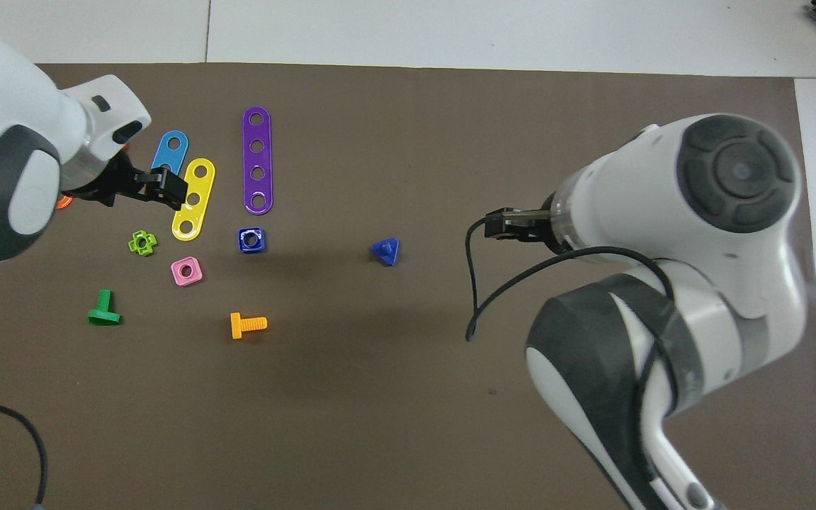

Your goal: Unscrew and place screws in storage area

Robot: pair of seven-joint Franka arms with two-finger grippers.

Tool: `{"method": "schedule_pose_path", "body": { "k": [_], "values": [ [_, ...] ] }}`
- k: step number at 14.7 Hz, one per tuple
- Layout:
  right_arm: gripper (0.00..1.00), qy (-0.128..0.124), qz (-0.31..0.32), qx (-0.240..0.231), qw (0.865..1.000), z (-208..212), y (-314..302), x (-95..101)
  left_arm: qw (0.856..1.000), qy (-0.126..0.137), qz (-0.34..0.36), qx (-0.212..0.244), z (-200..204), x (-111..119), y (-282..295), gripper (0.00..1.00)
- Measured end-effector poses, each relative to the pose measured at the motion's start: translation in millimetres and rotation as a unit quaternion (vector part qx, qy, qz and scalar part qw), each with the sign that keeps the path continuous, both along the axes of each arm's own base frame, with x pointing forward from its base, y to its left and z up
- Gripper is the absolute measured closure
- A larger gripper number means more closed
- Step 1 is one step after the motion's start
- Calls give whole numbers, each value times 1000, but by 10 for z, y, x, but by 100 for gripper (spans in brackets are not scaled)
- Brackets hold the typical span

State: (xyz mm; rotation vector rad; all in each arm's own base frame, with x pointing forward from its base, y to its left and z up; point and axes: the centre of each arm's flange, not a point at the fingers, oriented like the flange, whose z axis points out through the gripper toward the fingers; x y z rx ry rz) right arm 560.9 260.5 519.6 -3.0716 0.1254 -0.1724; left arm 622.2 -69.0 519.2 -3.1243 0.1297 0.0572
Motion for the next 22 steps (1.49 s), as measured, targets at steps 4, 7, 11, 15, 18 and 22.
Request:
{"method": "schedule_pose_path", "body": {
  "k": [4,7,11,15,18,22],
  "values": [
    [0,-6,-12,9,1000,-905,934,100,998,-33,55,-1,806,-276,760,0],
    [0,-1,-13,-1,1000,-1515,1402,142,997,-33,66,2,1233,-626,874,0],
    [4,-9,-5,-14,1000,-1991,1614,189,997,-37,60,3,1337,-766,809,0],
    [52,-7,-6,-17,1000,-2010,1593,196,997,-47,57,2,1110,-713,805,0],
    [64,-4,-6,-20,1000,-2045,1585,184,998,-31,52,3,932,-724,761,0],
    [64,-5,-5,-19,1000,-2076,1579,175,999,-2,43,4,604,-765,745,0]
  ]
}}
